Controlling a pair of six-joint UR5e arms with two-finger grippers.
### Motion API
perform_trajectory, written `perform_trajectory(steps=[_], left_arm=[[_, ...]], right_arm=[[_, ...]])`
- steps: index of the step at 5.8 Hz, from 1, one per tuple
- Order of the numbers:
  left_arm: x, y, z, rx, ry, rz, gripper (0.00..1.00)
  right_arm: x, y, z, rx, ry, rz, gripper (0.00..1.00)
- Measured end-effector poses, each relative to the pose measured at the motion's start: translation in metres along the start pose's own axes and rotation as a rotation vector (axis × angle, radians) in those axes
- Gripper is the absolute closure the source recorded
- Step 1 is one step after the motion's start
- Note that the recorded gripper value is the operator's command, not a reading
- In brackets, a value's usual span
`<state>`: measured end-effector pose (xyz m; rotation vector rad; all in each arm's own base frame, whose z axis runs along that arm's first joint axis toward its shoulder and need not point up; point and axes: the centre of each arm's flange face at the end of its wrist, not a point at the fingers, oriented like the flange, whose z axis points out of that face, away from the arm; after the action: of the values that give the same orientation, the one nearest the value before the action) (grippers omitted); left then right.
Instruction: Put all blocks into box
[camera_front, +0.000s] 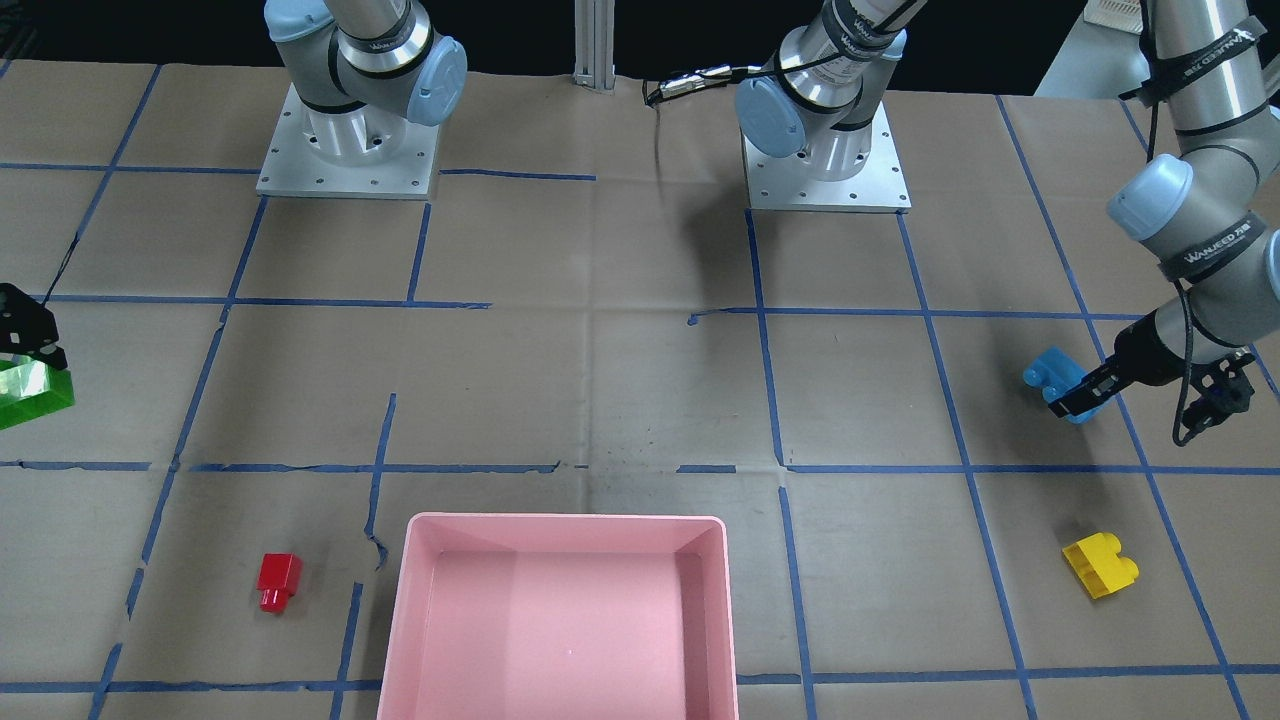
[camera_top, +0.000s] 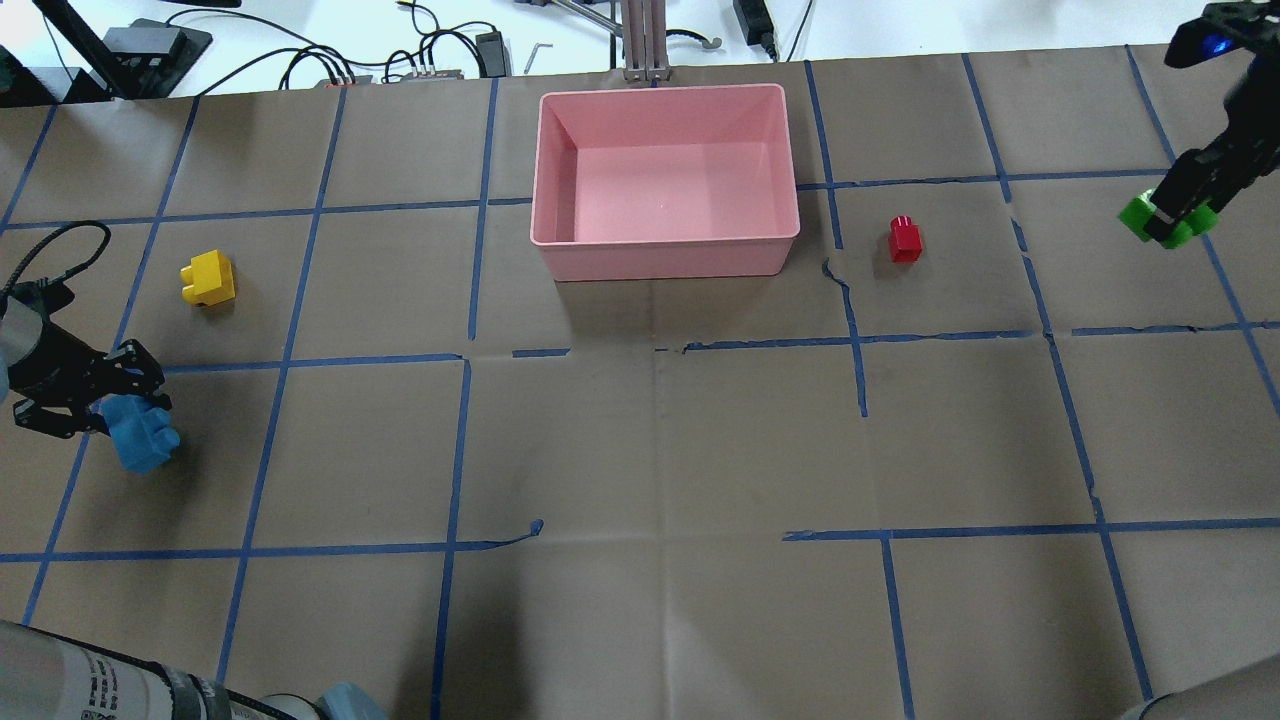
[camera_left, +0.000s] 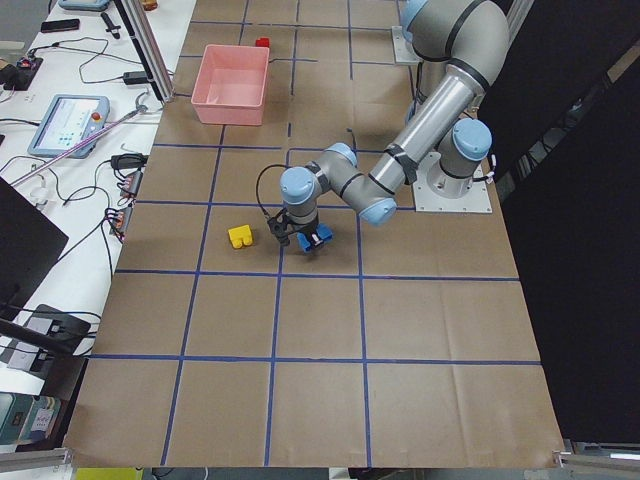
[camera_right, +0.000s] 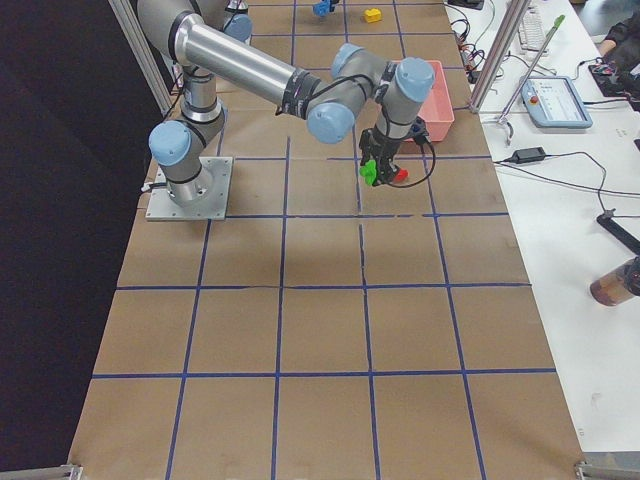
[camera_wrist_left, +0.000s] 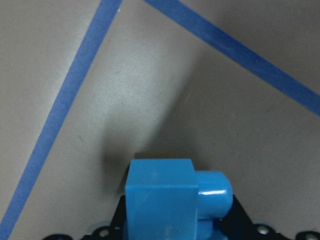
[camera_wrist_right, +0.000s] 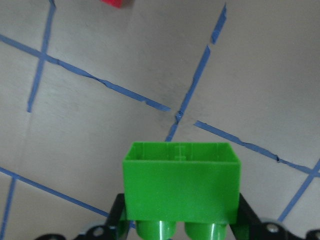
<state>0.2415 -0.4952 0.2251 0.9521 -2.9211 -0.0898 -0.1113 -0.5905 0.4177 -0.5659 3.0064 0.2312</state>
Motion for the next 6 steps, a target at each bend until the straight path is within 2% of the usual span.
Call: perform_trajectory(steps=[1,2,3,4,6], left_arm=[[0.051,0.015,-0.030,0.036,0.058,-0.072,0.71],[0.117,0.035,-0.052,0.051,0.133,-0.161,0.72],[0.183,0.052,-0.071,0.042,0.214,-0.269,0.72],[0.253,0.065,-0.089,0.024,0.279,-0.378,0.72],[0.389,0.076,-0.105,-0.003,0.356,-0.557,0.71]], right_arm=[[-0.039,-0.019,-0.019,-0.002,-0.011,0.095,0.58],[-0.081,-0.038,-0.024,0.001,-0.021,0.189,0.58],[-0.121,-0.055,-0.024,0.004,-0.026,0.269,0.58],[-0.162,-0.069,-0.022,0.005,-0.023,0.328,0.58],[-0.201,-0.085,-0.018,0.020,-0.009,0.368,0.58]])
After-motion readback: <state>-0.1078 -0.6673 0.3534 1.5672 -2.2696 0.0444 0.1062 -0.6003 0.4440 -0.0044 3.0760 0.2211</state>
